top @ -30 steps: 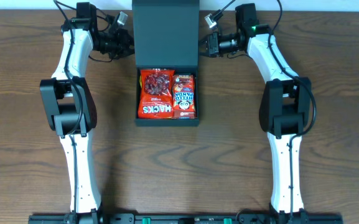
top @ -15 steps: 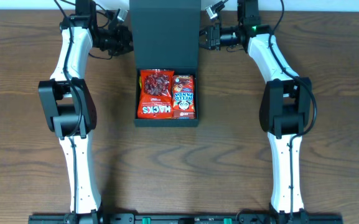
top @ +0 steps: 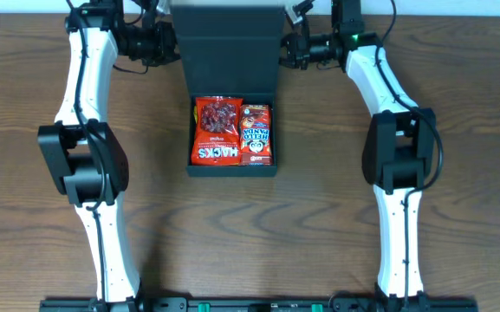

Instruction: Pack container

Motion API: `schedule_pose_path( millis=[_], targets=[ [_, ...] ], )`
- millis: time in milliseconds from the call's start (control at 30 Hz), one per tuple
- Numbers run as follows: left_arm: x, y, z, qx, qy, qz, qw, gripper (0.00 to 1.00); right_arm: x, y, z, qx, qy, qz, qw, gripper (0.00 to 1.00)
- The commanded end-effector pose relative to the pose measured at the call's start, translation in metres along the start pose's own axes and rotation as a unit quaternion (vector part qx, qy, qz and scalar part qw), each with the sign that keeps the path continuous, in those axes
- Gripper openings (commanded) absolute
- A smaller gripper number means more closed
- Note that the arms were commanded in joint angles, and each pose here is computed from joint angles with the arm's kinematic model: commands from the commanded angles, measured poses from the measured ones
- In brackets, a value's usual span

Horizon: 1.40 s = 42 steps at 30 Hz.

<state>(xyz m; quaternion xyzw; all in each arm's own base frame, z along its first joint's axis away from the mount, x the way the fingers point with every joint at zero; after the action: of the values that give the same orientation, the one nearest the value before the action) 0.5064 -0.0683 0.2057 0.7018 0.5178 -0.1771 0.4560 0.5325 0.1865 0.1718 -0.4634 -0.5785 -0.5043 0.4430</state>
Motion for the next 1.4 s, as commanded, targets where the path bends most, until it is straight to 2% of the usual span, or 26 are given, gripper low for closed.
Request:
schedule_pose_path(
  millis=[0,267,400,633,733,800,900,967,1067,1233,1367],
  targets=[
    [-0.016,-0.004,-0.006,0.009,-0.004,0.046,0.999,0.06,0.063,-0.004,0.002,0.014,0.022,-0.051,0.998,0.02],
    [-0.03,-0.029,-0.014,0.059,-0.012,0.074,0.995,0.06,0.077,-0.011,0.003,0.033,0.045,-0.051,0.997,0.02],
    [-0.026,-0.034,-0.019,0.082,0.028,0.08,0.993,0.06,0.075,-0.01,0.004,0.027,0.036,-0.052,0.998,0.02],
    [-0.024,-0.027,-0.016,0.068,0.039,0.089,0.993,0.06,0.066,-0.003,0.005,-0.002,-0.002,-0.052,0.999,0.02],
    [-0.017,-0.026,-0.009,0.083,0.094,0.08,0.989,0.06,0.053,0.008,0.002,-0.048,-0.063,-0.05,0.996,0.02],
    [-0.015,-0.025,-0.002,0.095,0.132,0.082,0.983,0.06,0.036,0.019,-0.005,-0.099,-0.135,-0.038,0.985,0.02],
    [-0.019,-0.021,0.011,0.097,0.164,0.093,0.977,0.06,0.002,0.033,-0.025,-0.193,-0.291,-0.007,0.937,0.02],
    [-0.026,-0.018,0.018,0.094,0.159,0.106,0.977,0.06,0.002,0.034,-0.031,-0.21,-0.319,-0.003,0.924,0.02],
    [-0.037,-0.016,0.018,0.089,0.157,0.12,0.976,0.06,0.022,0.032,-0.04,-0.224,-0.347,-0.019,0.91,0.02],
    [-0.064,-0.006,-0.009,0.057,0.165,0.153,0.973,0.06,0.08,0.014,-0.065,-0.241,-0.433,-0.078,0.865,0.02],
    [-0.088,-0.001,-0.038,0.036,0.182,0.202,0.962,0.06,0.13,-0.014,-0.07,-0.215,-0.452,-0.124,0.857,0.02]
  ],
)
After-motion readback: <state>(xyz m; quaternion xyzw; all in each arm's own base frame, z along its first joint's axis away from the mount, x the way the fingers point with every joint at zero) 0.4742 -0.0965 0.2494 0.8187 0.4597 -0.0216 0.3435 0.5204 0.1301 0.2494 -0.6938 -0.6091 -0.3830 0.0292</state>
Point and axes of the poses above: each gripper's point midway between its finger pads, its own z axis out along the fingers, its own x axis along the line the jaws close on, y = z × x, the point moved 6 cm from there along -z, back along the fingers, and after that the axes turned 8 degrees about z, right-handed, at the moved point
